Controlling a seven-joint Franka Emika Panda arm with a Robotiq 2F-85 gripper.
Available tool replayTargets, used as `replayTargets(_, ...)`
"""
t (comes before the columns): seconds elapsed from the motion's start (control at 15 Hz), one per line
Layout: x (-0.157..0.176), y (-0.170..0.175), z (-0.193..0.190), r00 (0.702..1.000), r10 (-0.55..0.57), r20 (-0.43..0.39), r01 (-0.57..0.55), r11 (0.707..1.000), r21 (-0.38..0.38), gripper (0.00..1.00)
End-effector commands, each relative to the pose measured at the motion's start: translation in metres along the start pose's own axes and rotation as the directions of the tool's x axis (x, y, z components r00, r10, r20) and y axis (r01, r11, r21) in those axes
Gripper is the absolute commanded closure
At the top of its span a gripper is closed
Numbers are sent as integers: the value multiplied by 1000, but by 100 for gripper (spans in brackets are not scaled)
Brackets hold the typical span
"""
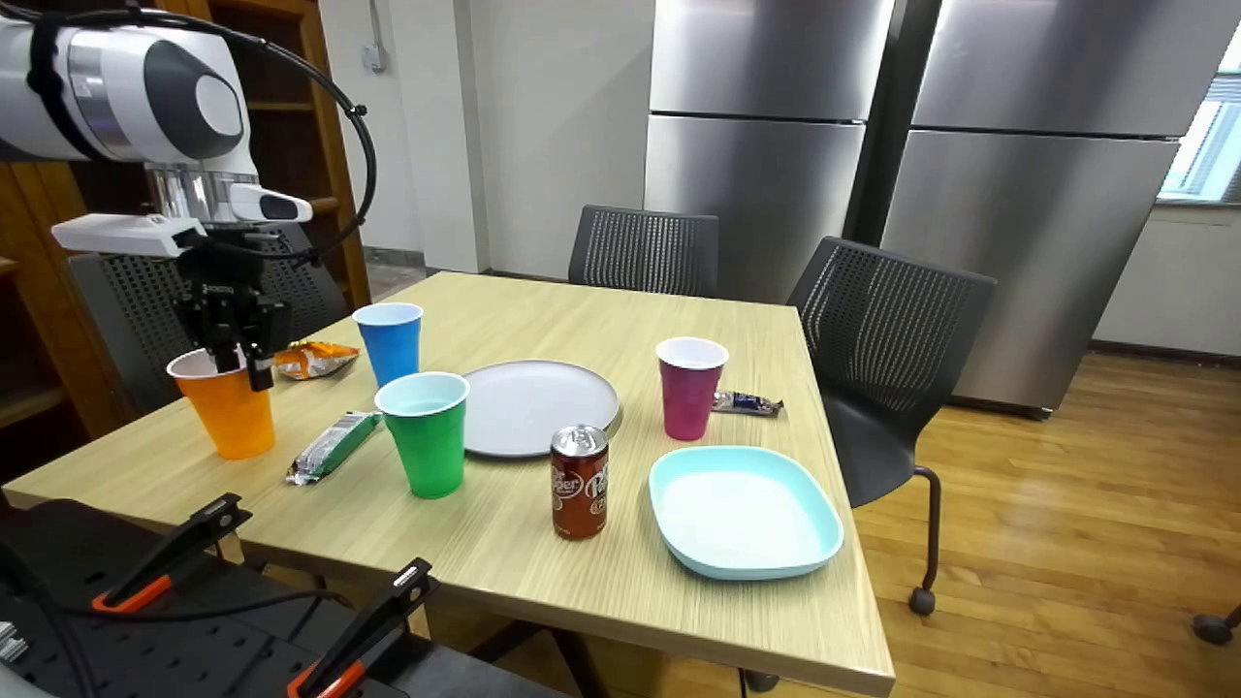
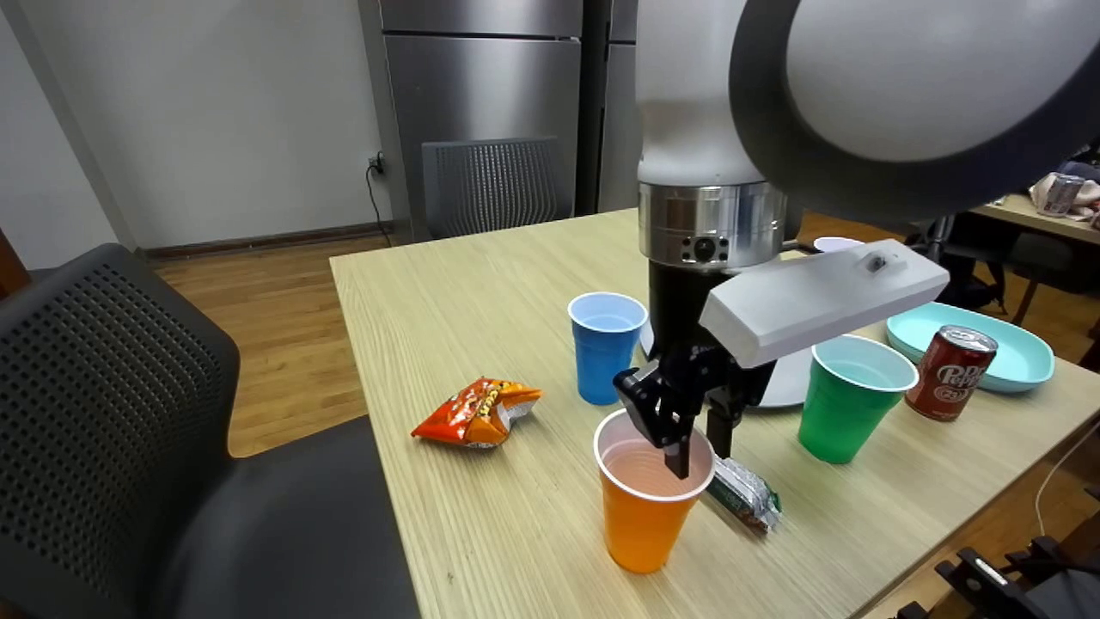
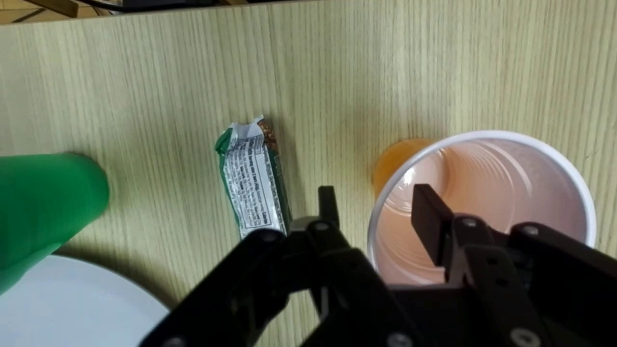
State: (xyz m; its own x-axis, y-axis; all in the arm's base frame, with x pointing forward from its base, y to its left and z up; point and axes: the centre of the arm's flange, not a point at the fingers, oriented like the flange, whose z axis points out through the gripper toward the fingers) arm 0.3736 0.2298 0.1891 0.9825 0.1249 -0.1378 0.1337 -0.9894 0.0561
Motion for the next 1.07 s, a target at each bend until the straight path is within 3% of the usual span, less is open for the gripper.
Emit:
replayTargets(0.0,3,-6,-4,1000,6,-1,-6,1000,-22,87)
replayTargets(0.13,2,-6,-4,1000,4,0,-4,1000,-22,100)
replayTargets(0.6,-1,-9,-17,1000,-10,-20,10,1000,0,99)
replayTargets(1.0,-4,-7,-74,996,-1,-92,9,997,79,99)
